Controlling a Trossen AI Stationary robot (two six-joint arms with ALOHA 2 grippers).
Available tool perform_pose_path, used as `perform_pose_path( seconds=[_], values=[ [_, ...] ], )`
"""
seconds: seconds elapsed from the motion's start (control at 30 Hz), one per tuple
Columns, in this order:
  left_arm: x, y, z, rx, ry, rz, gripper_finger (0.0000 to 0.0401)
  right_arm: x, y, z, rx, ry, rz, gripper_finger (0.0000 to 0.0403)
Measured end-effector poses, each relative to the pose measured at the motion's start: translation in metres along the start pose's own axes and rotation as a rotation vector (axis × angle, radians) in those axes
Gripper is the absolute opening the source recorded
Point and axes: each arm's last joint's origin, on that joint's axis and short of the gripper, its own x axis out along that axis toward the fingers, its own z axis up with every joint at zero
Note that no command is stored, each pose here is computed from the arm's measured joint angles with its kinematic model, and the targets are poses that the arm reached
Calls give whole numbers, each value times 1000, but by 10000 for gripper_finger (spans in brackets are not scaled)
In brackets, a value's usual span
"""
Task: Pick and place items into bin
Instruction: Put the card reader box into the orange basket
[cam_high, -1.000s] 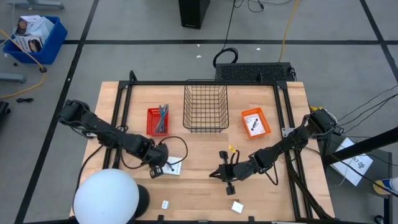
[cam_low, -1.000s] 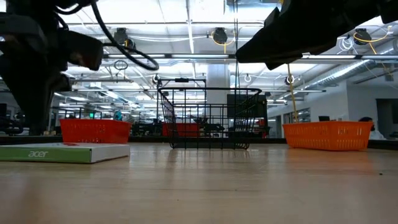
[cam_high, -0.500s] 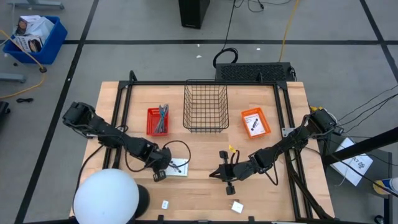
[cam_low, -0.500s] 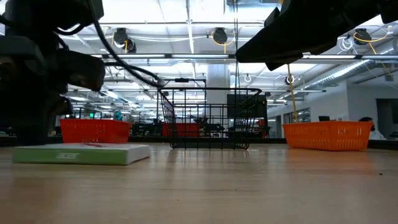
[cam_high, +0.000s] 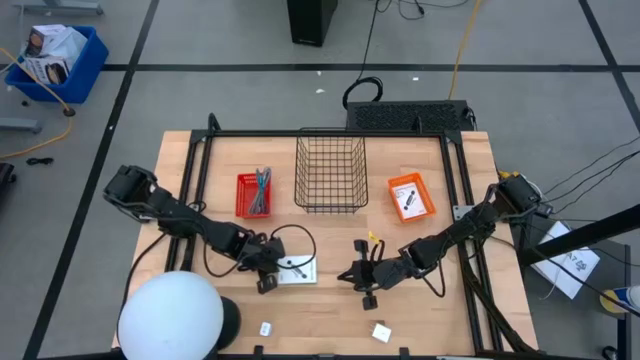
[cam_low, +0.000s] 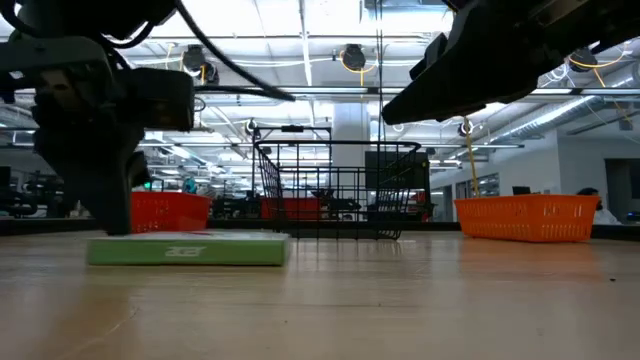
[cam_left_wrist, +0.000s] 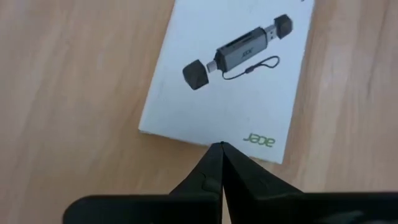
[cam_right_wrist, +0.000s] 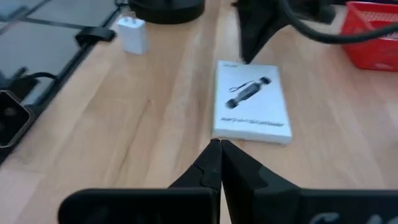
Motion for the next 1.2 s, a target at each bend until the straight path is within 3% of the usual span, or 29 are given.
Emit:
perform_pose_path(
  seconds=[0.27, 0.7, 0.87, 1.2],
  values=[
    [29, -3, 9, 18, -35, -104, 8, 0, -1, -2, 20, 15, -26, 0],
    [30, -2, 20, 15, -140, -141, 8, 3, -15, -20, 159, 228, -7, 0],
    [29, -6, 24, 49, -175, -182, 7, 2, -13, -23, 319, 282, 52, 0],
    [27, -9, 27, 65, -217, -203, 3, 30, -3, -41, 437, 282, 168, 0]
  ],
)
